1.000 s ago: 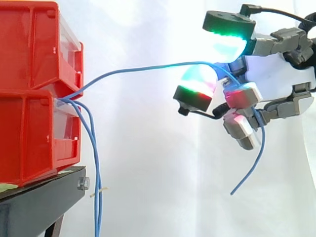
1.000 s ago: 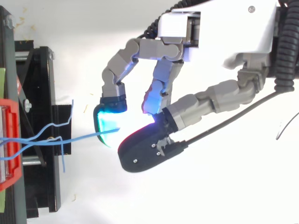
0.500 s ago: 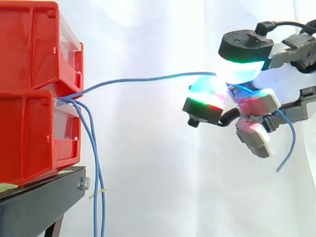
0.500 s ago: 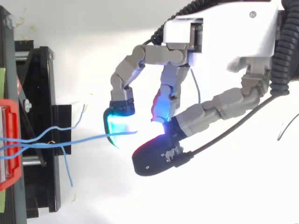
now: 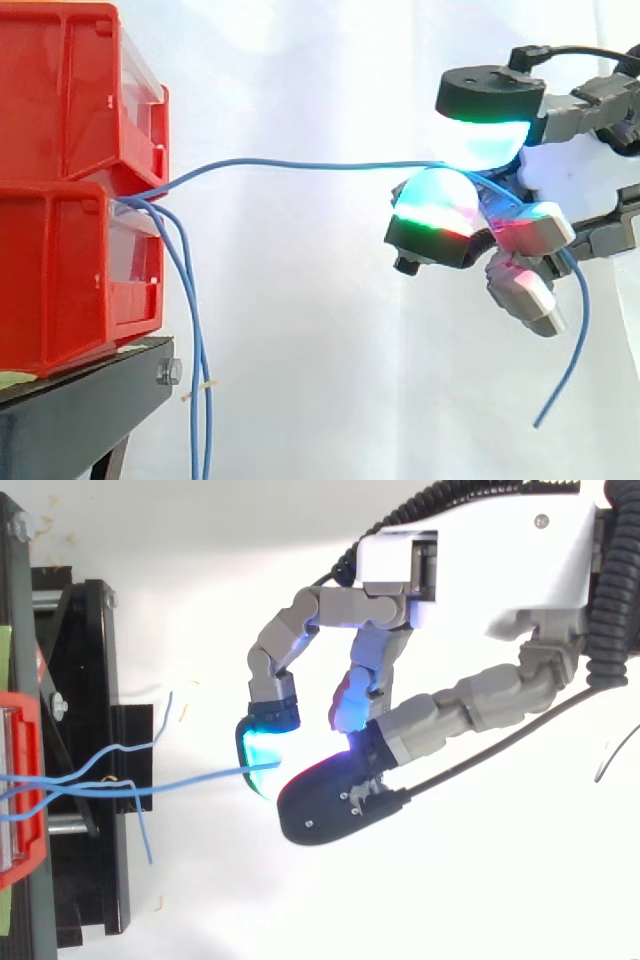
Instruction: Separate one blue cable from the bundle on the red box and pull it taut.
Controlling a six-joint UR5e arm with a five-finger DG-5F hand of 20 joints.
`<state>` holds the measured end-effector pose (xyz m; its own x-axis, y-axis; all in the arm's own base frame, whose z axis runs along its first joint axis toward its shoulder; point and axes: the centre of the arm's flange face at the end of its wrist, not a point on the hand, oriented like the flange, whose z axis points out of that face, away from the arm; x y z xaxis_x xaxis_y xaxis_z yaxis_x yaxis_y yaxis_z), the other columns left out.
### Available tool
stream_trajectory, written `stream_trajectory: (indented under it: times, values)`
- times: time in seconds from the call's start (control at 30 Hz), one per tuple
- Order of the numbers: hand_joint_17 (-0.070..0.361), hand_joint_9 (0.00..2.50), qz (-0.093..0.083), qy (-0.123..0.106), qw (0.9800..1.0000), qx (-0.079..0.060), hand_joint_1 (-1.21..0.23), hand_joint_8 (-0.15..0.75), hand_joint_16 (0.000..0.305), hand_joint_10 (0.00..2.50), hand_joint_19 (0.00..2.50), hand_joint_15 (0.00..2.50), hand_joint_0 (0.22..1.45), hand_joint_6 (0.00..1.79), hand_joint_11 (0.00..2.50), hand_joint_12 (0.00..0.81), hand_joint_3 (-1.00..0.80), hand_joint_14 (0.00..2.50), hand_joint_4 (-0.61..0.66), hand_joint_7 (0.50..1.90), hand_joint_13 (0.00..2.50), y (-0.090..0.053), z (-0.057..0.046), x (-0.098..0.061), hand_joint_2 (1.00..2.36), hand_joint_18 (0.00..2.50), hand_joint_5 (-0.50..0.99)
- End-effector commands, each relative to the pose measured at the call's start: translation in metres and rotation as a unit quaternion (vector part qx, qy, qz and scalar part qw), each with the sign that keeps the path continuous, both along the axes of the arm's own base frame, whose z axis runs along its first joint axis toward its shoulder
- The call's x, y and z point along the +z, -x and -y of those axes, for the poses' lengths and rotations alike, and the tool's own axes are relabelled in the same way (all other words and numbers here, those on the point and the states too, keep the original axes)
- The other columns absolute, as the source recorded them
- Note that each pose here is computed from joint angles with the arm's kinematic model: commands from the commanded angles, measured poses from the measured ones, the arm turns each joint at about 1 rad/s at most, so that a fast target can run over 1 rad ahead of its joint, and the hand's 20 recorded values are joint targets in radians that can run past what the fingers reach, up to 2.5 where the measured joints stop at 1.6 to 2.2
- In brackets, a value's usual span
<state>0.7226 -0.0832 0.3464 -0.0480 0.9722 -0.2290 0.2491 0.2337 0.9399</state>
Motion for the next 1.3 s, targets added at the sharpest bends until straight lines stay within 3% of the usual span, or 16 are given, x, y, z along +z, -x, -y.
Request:
stream_trajectory:
  times: [0.0, 0.17, 0.43, 0.67, 0.8, 0.97, 1.03, 1.27]
  values:
    - [0.139, 1.33, 0.001, 0.000, 1.0000, 0.000, -0.81, 0.310, 0.062, 0.03, 0.58, 0.59, 0.59, 0.91, 0.66, 0.449, -0.15, 0.02, 0.10, 0.92, 1.08, 0.000, 0.000, 0.001, 1.02, 1.07, -0.03]
    - [0.131, 1.33, -0.001, 0.000, 1.0000, 0.001, -0.88, 0.296, 0.058, 0.03, 0.57, 0.60, 0.62, 0.92, 0.67, 0.430, -0.13, 0.02, 0.11, 0.88, 1.08, 0.000, 0.000, 0.000, 1.02, 1.06, -0.03]
    - [0.159, 1.30, -0.004, 0.002, 1.0000, 0.001, -0.74, 0.325, 0.071, 0.02, 0.53, 0.54, 0.58, 0.90, 0.53, 0.483, -0.13, 0.02, 0.07, 0.88, 1.07, 0.001, 0.001, 0.003, 1.00, 1.08, -0.01]
    - [0.165, 1.28, 0.009, 0.023, 0.9997, 0.004, -0.72, 0.334, 0.073, 0.02, 0.54, 0.54, 0.58, 0.89, 0.52, 0.502, -0.17, 0.02, 0.05, 0.90, 1.06, 0.008, 0.002, 0.025, 1.01, 1.06, -0.01]
    - [0.165, 1.24, 0.009, 0.029, 0.9995, 0.004, -0.70, 0.329, 0.073, 0.02, 0.52, 0.52, 0.57, 0.88, 0.48, 0.500, -0.18, 0.02, 0.04, 0.90, 1.01, 0.010, 0.002, 0.029, 1.08, 1.04, -0.01]
    - [0.160, 1.00, -0.020, 0.028, 0.9994, 0.006, -0.68, 0.313, 0.071, 0.01, 0.46, 0.39, 0.55, 0.88, 0.24, 0.480, -0.22, 0.01, 0.02, 0.92, 0.88, 0.016, 0.001, 0.024, 1.18, 0.93, 0.00]
    - [0.158, 0.93, -0.023, 0.028, 0.9993, 0.007, -0.67, 0.311, 0.070, 0.01, 0.43, 0.35, 0.54, 0.87, 0.17, 0.477, -0.24, 0.01, 0.01, 0.92, 0.82, 0.017, 0.001, 0.022, 1.21, 0.88, 0.00]
    - [0.150, 0.59, 0.000, 0.027, 0.9996, 0.007, -0.67, 0.264, 0.067, 0.00, 0.25, 0.16, 0.56, 0.86, 0.00, 0.449, -0.26, 0.00, -0.01, 0.87, 0.54, 0.013, 0.001, 0.006, 1.17, 0.53, -0.01]
